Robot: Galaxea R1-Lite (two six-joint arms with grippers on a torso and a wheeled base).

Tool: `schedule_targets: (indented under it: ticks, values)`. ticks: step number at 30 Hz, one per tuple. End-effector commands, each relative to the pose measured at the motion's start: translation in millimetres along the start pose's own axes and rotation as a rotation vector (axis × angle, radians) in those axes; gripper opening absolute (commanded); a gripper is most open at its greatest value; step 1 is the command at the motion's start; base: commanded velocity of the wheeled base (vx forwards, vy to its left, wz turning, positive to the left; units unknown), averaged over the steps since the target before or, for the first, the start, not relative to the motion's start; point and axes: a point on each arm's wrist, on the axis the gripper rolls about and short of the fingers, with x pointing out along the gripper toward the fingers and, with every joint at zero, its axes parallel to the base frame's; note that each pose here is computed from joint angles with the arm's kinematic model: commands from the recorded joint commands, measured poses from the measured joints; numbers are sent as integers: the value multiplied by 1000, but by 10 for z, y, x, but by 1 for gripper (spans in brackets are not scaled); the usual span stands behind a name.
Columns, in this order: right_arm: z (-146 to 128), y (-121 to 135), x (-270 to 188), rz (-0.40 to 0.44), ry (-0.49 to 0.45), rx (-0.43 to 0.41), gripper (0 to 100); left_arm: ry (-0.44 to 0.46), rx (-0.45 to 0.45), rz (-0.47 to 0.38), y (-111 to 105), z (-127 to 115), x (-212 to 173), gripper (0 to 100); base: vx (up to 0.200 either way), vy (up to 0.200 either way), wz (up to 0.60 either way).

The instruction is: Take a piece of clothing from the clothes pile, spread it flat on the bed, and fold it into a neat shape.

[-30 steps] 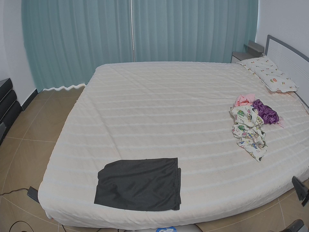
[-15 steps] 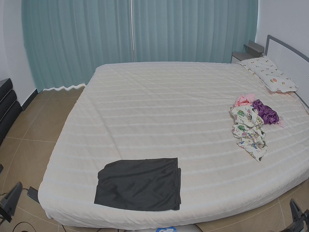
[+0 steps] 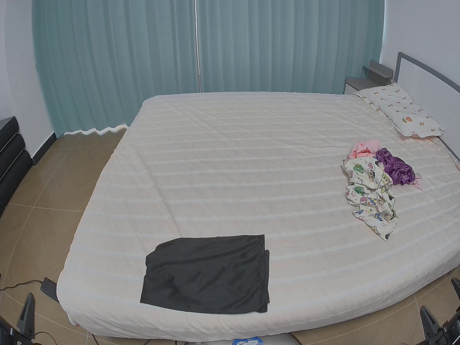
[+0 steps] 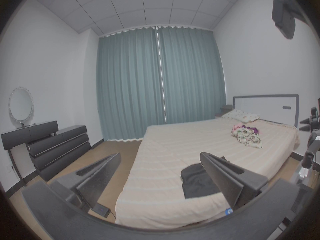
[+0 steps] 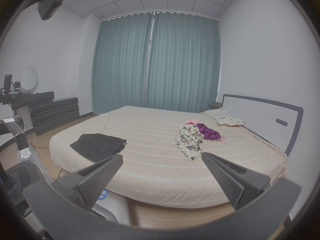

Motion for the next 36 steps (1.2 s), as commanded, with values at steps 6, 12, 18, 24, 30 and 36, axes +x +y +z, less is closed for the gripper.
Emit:
schedule_targets:
  ticks: [6, 12, 18, 24, 30, 36]
  values:
    - [-28, 6, 10, 9, -14, 125, 100, 111, -64, 157, -8, -526, 174, 100, 0, 0, 0]
    - [-29, 8, 15, 12, -16, 73, 100, 105, -73, 141, -13, -533, 179, 100, 0, 0, 0]
    - [-31, 3, 22, -10, -22, 3, 100, 24, -72, -18, -54, -560, 248, 100, 0, 0, 0]
    - [-52, 3, 115, -4, -149, -84, 100, 48, -69, -22, -57, -611, 249, 100, 0, 0, 0]
    - [-62, 11, 126, 35, -156, 83, 100, 48, -68, -24, -58, -611, 249, 100, 0, 0, 0]
    - [-108, -7, 137, -58, -115, 89, 100, 48, -68, -24, -58, -611, 249, 100, 0, 0, 0]
